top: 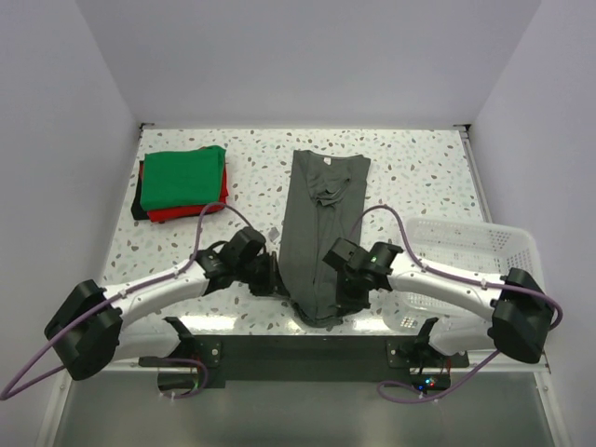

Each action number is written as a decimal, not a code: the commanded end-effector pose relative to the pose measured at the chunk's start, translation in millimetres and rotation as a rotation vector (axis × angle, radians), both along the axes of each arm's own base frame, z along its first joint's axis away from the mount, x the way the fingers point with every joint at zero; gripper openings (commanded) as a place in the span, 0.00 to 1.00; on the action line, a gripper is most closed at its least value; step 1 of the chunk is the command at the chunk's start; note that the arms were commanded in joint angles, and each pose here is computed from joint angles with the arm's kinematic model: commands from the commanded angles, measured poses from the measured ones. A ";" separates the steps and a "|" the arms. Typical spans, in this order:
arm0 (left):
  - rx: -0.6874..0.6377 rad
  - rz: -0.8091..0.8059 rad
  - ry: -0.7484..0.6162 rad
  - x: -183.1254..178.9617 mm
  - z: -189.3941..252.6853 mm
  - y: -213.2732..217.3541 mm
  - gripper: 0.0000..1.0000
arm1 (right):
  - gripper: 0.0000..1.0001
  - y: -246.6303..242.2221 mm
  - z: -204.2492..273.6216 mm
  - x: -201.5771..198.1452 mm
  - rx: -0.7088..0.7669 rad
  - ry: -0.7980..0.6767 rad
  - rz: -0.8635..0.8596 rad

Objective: Fold and stack the t-shirts
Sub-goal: Fold the tshirt

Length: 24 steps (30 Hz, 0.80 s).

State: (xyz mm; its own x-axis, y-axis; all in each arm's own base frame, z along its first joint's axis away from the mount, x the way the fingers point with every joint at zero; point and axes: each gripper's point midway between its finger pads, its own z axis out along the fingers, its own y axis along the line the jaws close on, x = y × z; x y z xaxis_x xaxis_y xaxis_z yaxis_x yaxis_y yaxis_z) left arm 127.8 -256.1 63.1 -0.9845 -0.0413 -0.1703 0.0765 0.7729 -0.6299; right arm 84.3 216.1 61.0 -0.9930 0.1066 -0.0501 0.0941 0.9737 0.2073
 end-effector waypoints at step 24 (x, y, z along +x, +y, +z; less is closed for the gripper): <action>-0.068 0.134 -0.181 193.8 44.1 -15.1 0.00 | 0.00 -44.6 37.3 209.7 -0.065 -0.110 -0.094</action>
